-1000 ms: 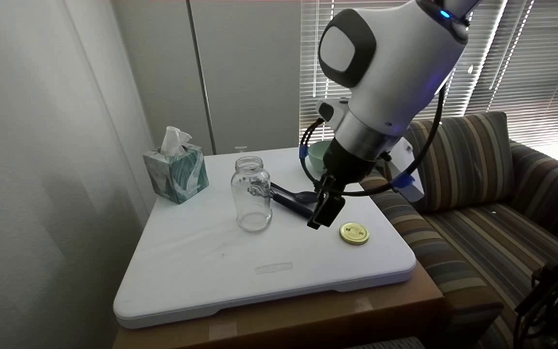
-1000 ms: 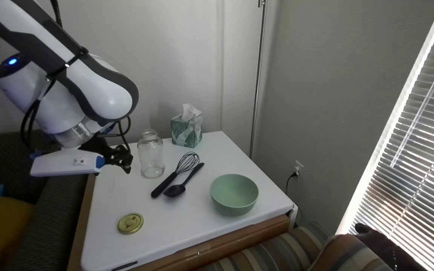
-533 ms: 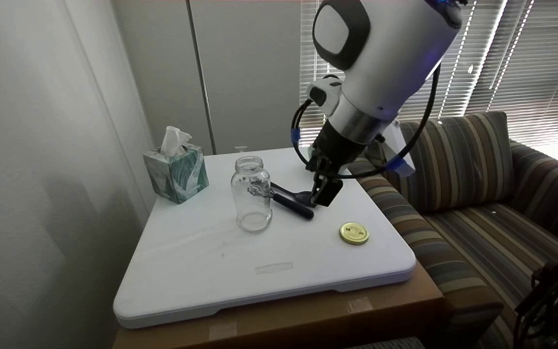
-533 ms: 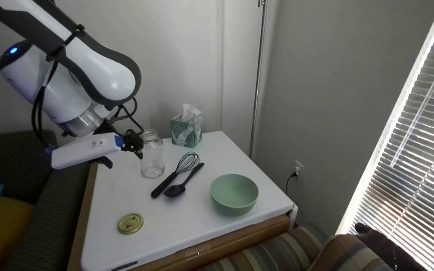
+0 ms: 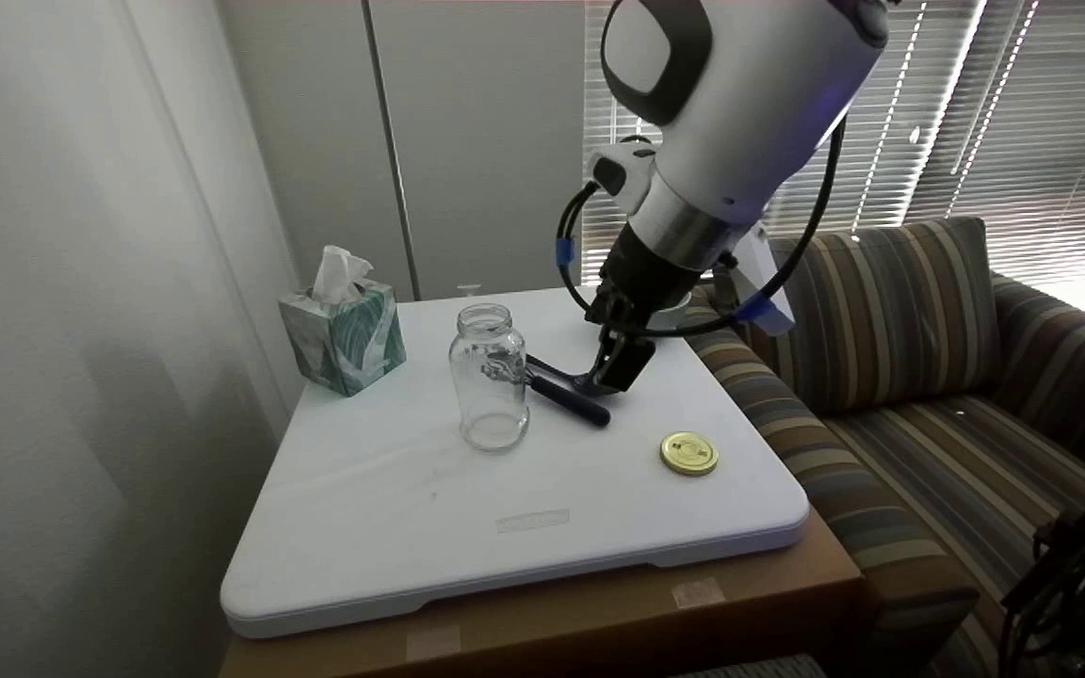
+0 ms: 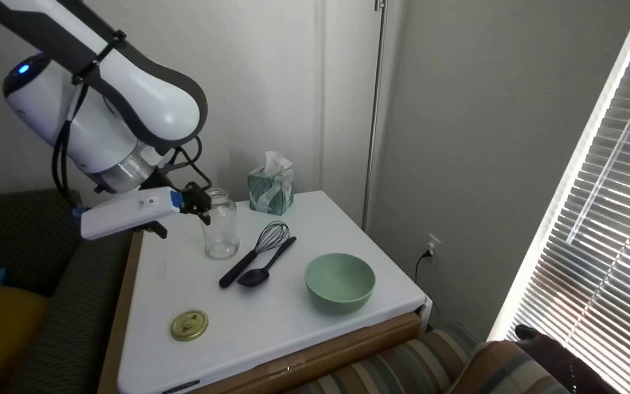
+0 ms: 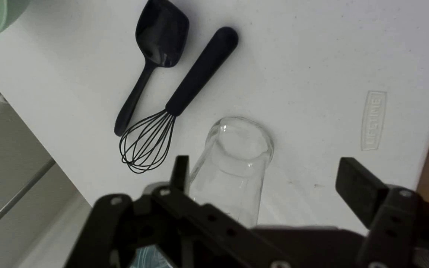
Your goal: Put the spoon on the table and then move the jar to the right
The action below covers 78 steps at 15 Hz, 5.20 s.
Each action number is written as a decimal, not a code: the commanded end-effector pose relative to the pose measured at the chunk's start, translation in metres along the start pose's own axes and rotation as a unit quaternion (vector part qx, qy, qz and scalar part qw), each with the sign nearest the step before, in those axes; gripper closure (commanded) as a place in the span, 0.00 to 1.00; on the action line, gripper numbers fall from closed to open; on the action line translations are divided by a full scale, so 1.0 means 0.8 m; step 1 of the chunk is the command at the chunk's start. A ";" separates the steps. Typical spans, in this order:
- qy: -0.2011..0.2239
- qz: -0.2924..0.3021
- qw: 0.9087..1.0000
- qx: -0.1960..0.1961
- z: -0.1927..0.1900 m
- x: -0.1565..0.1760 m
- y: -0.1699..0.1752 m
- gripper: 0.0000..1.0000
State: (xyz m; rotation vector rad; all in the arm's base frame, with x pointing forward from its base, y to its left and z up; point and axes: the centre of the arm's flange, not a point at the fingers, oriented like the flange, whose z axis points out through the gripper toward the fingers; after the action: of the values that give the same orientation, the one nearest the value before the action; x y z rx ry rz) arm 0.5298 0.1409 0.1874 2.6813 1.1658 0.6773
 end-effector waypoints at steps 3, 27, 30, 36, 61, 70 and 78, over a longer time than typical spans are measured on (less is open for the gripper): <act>0.005 0.006 1.000 0.009 -0.011 0.017 0.015 0.00; -0.016 0.088 0.996 -0.029 0.003 -0.039 0.060 0.00; -0.009 0.098 0.994 -0.044 0.016 -0.037 0.049 0.00; 0.038 0.227 0.971 -0.070 0.015 0.007 0.069 0.00; 0.037 0.375 0.926 -0.019 0.030 -0.011 0.031 0.00; -0.012 0.435 0.895 -0.099 0.074 -0.037 -0.023 0.00; 0.066 0.446 0.875 -0.175 -0.002 0.014 0.008 0.00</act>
State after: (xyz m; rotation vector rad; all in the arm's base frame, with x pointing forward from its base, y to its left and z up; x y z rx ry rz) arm 0.5327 0.1382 0.1582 2.8151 -0.1765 0.9510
